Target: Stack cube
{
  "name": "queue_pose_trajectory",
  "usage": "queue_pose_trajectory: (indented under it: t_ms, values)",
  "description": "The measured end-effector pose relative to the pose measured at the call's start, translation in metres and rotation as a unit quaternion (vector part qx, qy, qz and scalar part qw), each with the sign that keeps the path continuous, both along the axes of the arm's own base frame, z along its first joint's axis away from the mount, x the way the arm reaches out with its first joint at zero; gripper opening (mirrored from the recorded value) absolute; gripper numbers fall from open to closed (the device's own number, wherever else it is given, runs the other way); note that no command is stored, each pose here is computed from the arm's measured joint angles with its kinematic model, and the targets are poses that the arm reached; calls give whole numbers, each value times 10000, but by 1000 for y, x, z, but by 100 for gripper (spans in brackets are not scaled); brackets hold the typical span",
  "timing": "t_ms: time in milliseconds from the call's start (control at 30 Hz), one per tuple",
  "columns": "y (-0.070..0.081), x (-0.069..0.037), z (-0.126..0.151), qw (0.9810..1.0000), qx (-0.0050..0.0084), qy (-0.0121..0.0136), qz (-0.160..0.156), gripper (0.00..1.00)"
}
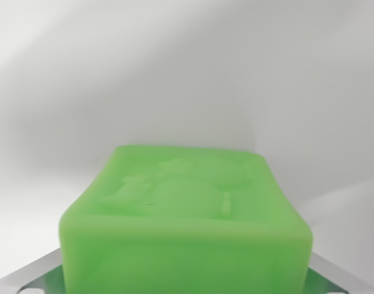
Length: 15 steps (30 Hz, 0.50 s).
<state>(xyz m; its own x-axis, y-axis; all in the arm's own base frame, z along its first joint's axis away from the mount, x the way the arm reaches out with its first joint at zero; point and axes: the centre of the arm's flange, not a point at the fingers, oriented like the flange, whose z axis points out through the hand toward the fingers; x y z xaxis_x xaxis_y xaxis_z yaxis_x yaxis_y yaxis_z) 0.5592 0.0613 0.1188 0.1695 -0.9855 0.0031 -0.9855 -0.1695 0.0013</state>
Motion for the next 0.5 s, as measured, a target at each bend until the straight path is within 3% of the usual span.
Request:
queue_pose_trajectory:
  t_ms: [500]
  values:
    - [0,0,18,10000,8,-8,-3,0]
